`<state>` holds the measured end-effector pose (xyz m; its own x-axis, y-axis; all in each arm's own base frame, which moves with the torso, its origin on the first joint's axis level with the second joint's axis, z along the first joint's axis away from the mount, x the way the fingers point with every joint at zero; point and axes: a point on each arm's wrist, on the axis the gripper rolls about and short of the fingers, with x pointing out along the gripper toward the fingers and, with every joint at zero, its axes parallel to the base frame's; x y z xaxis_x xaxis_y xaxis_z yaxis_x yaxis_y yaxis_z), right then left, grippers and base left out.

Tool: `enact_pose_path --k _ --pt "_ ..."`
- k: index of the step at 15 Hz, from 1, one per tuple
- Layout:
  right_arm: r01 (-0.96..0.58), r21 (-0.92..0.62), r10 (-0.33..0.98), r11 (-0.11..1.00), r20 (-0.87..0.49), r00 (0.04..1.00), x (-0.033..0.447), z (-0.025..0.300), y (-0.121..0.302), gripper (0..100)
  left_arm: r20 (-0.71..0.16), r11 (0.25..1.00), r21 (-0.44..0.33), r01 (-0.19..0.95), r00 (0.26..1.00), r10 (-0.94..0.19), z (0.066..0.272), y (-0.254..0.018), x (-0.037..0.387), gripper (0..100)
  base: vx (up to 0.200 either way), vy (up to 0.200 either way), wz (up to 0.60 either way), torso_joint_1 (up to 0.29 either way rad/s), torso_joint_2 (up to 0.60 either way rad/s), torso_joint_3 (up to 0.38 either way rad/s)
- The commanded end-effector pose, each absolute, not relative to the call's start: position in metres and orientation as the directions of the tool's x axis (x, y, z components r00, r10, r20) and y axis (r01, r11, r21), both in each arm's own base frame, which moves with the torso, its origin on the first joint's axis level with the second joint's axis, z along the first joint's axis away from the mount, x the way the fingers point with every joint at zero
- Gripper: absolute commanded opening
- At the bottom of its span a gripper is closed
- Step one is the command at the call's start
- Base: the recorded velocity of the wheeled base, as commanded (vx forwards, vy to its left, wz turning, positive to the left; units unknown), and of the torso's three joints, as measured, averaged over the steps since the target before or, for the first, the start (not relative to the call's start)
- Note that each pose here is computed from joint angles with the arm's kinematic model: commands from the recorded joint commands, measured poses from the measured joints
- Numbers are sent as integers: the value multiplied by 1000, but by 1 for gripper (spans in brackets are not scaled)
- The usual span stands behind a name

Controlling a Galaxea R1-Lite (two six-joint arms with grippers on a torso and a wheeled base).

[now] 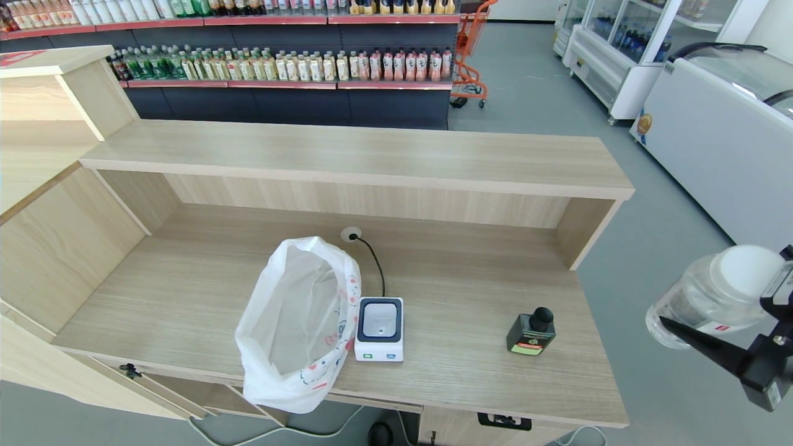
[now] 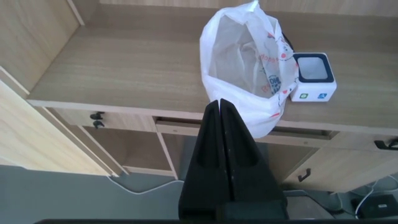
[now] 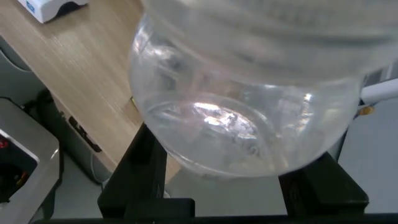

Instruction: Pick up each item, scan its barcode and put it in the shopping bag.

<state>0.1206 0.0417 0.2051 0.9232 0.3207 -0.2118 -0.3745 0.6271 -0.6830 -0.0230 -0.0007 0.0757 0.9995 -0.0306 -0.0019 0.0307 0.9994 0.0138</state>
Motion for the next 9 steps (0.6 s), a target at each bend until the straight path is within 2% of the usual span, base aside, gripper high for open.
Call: enact_pose_path --k 1,9 --pt "-389 -680 335 621 -219 917 124 205 43 0 -5 999 14 31 1000 -31 75 -1 -23 0 0 200 0 2 2 12" --pt "-450 -657 360 606 -278 891 145 197 52 0 -3 999 18 32 999 -32 75 -1 -23 0 0 200 0 2 4 3"
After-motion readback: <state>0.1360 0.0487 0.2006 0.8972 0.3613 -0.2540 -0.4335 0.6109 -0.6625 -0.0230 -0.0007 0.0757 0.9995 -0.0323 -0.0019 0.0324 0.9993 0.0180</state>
